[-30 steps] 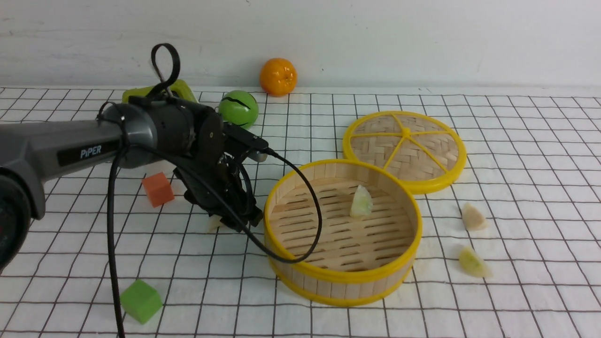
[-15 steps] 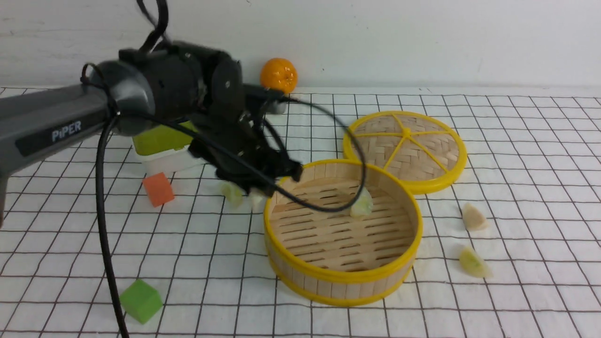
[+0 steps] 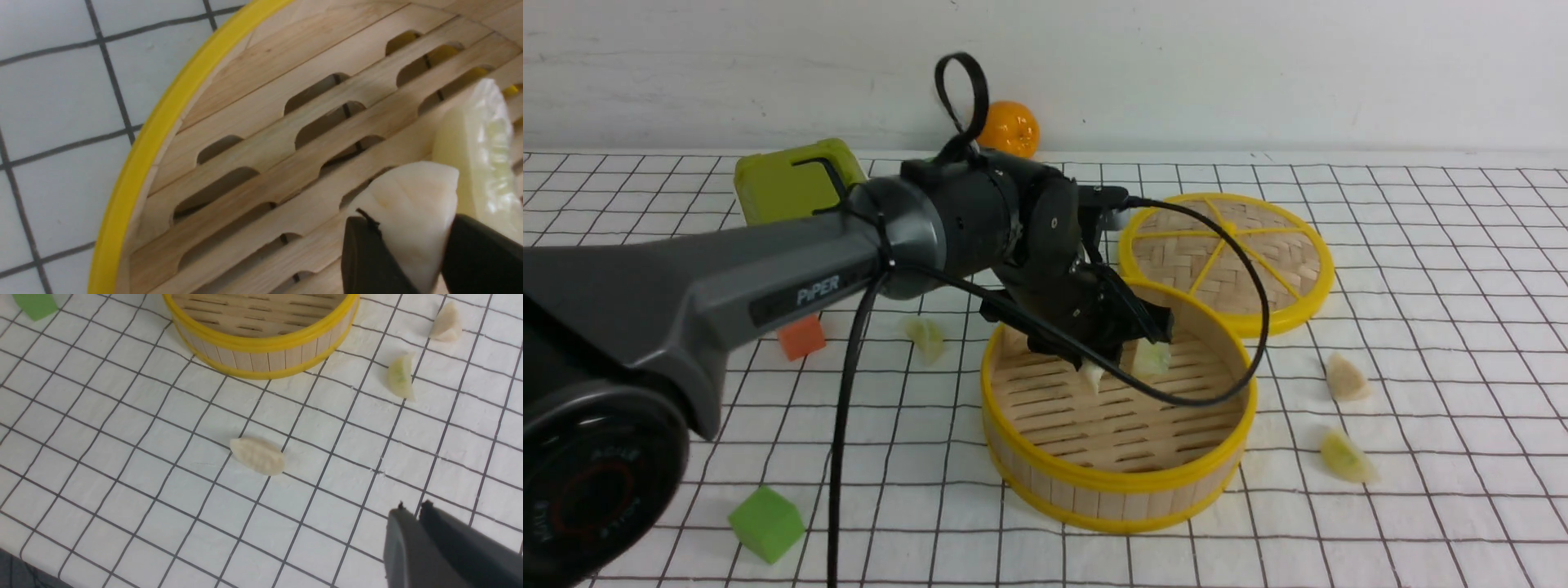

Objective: Put the dumplings into the steamer on the table with the white tablecloth.
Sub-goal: 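Place the dumpling into the bamboo steamer basket with the left gripper, then reach for and grasp a dumpling on the table with the left gripper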

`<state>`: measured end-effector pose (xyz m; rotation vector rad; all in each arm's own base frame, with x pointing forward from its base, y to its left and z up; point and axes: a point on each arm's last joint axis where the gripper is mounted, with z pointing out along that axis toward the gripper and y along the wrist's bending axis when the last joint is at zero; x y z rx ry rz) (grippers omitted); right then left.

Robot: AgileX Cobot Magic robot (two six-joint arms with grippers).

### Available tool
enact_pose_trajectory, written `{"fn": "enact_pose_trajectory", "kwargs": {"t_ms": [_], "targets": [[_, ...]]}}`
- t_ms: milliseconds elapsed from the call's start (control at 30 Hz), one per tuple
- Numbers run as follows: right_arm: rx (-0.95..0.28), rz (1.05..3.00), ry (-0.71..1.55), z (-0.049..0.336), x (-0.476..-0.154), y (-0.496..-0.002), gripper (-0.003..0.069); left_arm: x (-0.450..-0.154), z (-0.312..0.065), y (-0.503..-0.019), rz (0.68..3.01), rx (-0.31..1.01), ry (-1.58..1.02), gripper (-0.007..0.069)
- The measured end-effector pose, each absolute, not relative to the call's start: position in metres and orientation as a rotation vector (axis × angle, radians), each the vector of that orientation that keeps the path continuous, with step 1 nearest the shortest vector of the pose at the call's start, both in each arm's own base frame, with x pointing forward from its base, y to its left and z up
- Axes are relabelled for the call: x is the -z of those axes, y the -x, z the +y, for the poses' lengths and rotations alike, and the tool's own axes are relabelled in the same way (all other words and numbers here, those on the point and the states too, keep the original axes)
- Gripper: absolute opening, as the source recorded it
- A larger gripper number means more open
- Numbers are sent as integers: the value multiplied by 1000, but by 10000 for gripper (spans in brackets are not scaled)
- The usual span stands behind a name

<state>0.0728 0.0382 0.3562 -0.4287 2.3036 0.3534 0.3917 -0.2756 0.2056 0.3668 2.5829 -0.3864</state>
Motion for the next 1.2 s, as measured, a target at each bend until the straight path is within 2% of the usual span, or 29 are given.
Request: {"fn": "enact_pose_trajectory", "kwargs": {"t_ms": [100, 200, 233, 267, 333, 367, 433, 467, 500, 567, 633, 767, 867, 1200], "targets": [[-340, 2296, 461, 38, -356, -73, 41, -198, -277, -394, 2581, 383, -365, 244], [-333, 2293, 475, 38, -356, -73, 41, -199, -277, -394, 2588, 378, -366, 335], [-333, 2292, 477, 38, -356, -73, 41, -199, -277, -394, 2591, 376, -367, 335], [-331, 2291, 481, 38, -356, -73, 41, -205, -276, -394, 2604, 359, -376, 407], [-330, 2291, 482, 38, -356, -73, 44, -215, -275, -394, 2611, 331, -393, 476], [-330, 2291, 482, 38, -356, -73, 47, -236, -270, -393, 2593, 280, -420, 531], [-330, 2290, 481, 38, -356, -73, 48, -262, -262, -390, 2566, 195, -451, 569], [-330, 2289, 481, 38, -356, -73, 48, -266, -261, -390, 2554, 188, -454, 571], [-330, 2287, 480, 38, -356, -73, 48, -286, -251, -387, 2527, 112, -454, 580], [-330, 2280, 478, 38, -357, -73, 48, -310, -227, -386, 2508, 41, -350, 575], [-331, 2278, 477, 38, -357, -74, 49, -317, -210, -389, 2512, 21, -269, 568], [-338, 2274, 475, 39, -357, -74, 54, -295, -146, -406, 2627, -9, 20, 528], [-338, 2268, 473, 39, -358, -74, 57, -262, -125, -413, 2696, 42, 137, 503], [-335, 2257, 469, 39, -358, -75, 62, -201, -130, -446, 2625, 289, 289, 482]]}}
